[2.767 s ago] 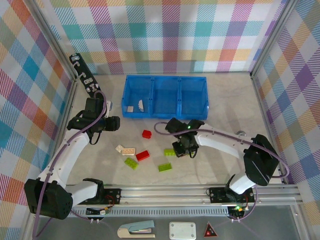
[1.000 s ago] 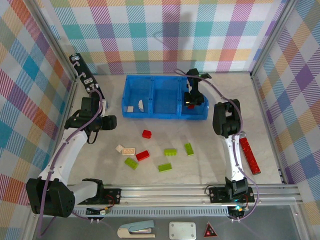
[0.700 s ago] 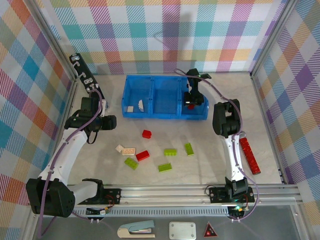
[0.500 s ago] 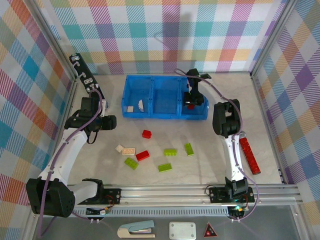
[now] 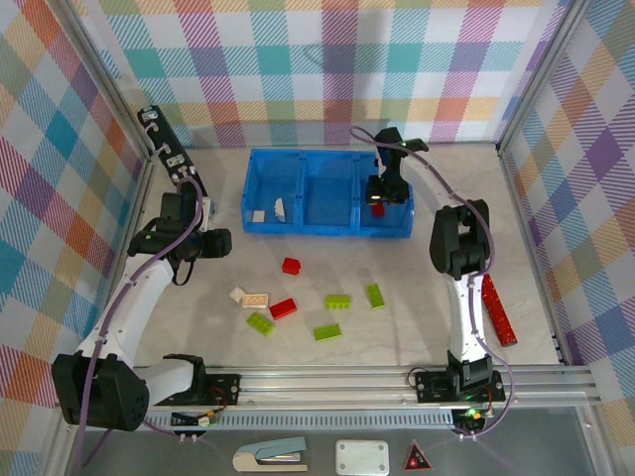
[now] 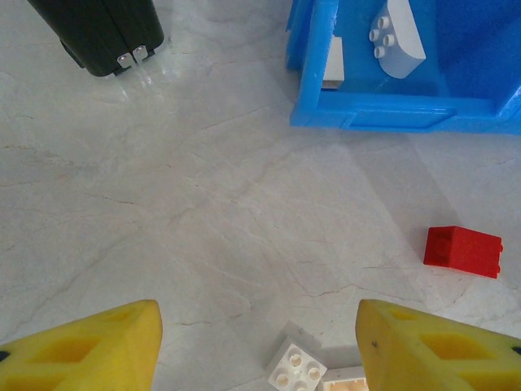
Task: Sort the legos into containers by color
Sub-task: Place the lego in the container, then pick up the lego from the bottom-center of the table.
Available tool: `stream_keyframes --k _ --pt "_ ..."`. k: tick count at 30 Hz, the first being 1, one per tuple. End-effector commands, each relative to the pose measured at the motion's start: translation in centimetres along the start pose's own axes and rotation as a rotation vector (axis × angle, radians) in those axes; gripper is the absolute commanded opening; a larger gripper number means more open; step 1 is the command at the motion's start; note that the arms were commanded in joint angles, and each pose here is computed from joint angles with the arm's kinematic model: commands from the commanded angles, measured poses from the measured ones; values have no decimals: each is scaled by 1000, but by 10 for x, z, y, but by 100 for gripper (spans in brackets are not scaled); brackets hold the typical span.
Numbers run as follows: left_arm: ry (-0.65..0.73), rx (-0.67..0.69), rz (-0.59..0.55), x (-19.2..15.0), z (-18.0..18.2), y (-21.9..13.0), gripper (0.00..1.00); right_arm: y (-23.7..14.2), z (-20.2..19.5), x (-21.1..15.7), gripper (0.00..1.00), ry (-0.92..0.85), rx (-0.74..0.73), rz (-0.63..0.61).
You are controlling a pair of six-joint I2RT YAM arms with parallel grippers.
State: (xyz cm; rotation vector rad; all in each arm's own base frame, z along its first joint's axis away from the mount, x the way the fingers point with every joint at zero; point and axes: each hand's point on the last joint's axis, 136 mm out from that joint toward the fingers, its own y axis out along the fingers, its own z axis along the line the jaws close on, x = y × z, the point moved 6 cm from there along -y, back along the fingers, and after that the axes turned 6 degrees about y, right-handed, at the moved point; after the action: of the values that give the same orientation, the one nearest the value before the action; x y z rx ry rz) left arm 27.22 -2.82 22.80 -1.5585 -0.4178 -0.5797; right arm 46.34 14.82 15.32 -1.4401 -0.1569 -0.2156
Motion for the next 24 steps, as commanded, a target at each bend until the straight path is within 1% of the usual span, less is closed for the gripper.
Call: stream_keyframes --k 1,4,7,12,17,24 --pt "2 -14 -20 0 1 -1 64 -26 1 -15 50 21 22 12" --pt "2 -17 -18 0 1 -1 65 -38 4 -28 50 16 32 6" --pt "-1 -15 -16 0 1 1 67 -48 6 -44 50 12 34 8" --pt "0 -47 -14 3 -3 2 67 -62 9 -76 50 3 45 9" --pt "-3 -35 -16 3 -1 2 68 -64 14 -113 51 -11 36 35" --pt "-13 -14 -12 5 1 2 67 -59 20 -164 51 -22 14 76"
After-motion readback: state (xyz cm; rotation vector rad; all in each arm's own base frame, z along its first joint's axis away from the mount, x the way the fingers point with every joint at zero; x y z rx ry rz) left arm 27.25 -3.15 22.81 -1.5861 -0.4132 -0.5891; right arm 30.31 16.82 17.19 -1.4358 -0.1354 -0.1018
